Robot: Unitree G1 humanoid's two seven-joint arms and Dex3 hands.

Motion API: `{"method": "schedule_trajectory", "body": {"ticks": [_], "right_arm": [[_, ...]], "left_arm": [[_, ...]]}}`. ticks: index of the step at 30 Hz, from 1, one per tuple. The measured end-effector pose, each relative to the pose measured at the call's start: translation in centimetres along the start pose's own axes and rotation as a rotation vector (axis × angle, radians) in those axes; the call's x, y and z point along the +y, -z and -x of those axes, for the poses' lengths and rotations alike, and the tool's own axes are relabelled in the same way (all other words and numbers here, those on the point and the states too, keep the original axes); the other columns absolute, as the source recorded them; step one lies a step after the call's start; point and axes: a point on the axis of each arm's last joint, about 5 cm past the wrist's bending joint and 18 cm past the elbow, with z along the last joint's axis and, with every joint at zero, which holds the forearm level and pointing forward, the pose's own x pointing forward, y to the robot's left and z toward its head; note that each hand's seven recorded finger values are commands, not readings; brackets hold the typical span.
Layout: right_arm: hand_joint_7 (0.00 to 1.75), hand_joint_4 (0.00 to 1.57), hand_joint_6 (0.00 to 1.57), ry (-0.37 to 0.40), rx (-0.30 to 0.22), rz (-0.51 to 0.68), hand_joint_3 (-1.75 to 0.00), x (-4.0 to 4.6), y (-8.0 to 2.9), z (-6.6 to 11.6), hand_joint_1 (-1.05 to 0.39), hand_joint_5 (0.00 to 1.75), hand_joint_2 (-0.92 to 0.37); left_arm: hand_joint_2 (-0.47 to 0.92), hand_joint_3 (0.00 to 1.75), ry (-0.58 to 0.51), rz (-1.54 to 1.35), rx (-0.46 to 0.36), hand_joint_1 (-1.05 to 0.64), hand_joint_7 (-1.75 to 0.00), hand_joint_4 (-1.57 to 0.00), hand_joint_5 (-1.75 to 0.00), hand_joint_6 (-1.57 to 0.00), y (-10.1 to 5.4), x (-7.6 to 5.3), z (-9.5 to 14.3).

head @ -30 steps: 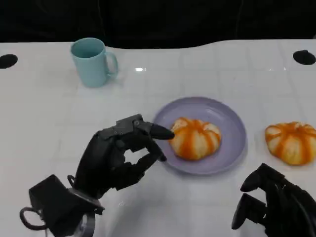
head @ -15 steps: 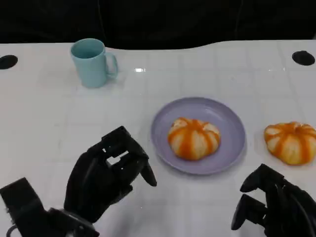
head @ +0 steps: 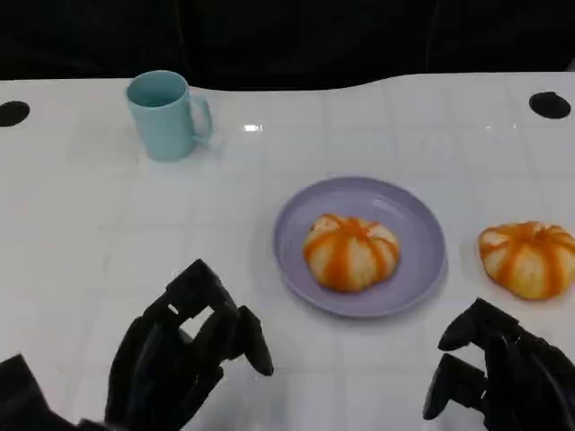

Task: Grasp the bread from the table and place it into the plate.

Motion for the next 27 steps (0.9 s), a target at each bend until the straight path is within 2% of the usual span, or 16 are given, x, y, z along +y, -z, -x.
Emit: {"method": "schedule_trajectory", "body": {"ticks": [8, 27], "right_arm": [[1.64, 0.60, 0.38, -0.003, -0.004, 0.002, -0.46, 0.05, -0.1, 0.0, -0.52, 1.75, -0.92], [1.64, 0.59, 0.38, -0.002, -0.008, 0.004, -0.46, 0.04, -0.1, 0.0, -0.53, 1.75, -0.92]], "left_arm": [[0.92, 0.40, -0.037, 0.041, 0.000, -0.57, -1.75, -0.73, -1.75, -0.46, 0.0, 0.6, 1.1], [0.92, 0.39, -0.060, 0.039, -0.005, -0.57, -1.75, -0.74, -1.75, -0.48, 0.0, 0.9, 1.4]]}}
